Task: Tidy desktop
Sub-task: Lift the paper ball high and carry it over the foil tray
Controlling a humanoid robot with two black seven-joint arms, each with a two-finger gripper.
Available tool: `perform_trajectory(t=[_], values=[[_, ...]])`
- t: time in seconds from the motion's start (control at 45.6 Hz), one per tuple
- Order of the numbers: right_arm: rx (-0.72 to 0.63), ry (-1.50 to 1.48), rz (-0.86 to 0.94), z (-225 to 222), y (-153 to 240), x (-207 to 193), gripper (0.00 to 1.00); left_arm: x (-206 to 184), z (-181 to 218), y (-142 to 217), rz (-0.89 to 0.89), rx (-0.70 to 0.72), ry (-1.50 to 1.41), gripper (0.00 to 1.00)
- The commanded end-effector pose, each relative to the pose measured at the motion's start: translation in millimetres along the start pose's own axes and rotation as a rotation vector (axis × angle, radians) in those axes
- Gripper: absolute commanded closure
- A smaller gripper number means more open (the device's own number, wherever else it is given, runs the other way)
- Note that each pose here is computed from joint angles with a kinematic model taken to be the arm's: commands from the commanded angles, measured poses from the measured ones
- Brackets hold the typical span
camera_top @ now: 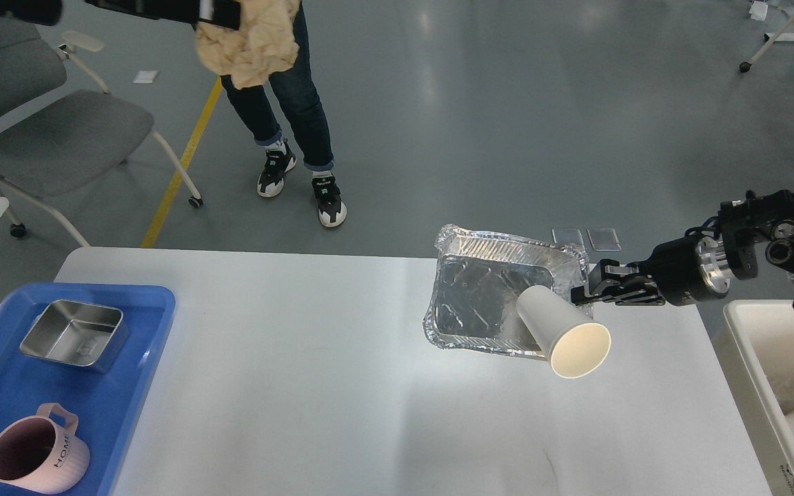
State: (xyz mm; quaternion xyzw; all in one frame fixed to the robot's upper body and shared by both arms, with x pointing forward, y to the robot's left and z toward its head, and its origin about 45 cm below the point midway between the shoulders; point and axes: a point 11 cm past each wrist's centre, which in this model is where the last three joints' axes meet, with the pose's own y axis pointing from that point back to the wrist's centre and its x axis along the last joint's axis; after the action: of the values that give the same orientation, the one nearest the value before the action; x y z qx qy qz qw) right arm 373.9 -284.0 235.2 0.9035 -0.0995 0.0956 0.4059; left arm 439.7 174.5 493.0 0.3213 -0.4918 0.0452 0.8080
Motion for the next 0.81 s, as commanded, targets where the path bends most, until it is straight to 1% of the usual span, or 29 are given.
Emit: perform_trajectory(t=[0.0,0.131,0.307,0.57,0.723,0.789], values=[[-0.002,-0.004,-0.027,0,-2,-3,1.0,-15,11,-51,-0.071,-0.046,-0.011,1.0],[0.002,-0.005,-0.051,-2,-11,-7,1.0,-34,26,-92,-0.125,-0.091,-0.057,1.0],[0.017,0.006,-0.078,-9,-23,-11,1.0,-44,44,-133,-0.164,-0.135,-0.056,1.0],[0.018,0.006,-0.084,-9,-25,-12,1.0,-74,67,-170,-0.271,-0.179,-0.087,1.0],[0.012,-0.008,-0.122,-8,-26,-16,1.0,-84,83,-180,-0.312,-0.251,-0.092,1.0],[0.017,-0.004,-0.134,-10,-31,-17,1.0,-91,88,-186,-0.341,-0.261,-0.102,1.0]])
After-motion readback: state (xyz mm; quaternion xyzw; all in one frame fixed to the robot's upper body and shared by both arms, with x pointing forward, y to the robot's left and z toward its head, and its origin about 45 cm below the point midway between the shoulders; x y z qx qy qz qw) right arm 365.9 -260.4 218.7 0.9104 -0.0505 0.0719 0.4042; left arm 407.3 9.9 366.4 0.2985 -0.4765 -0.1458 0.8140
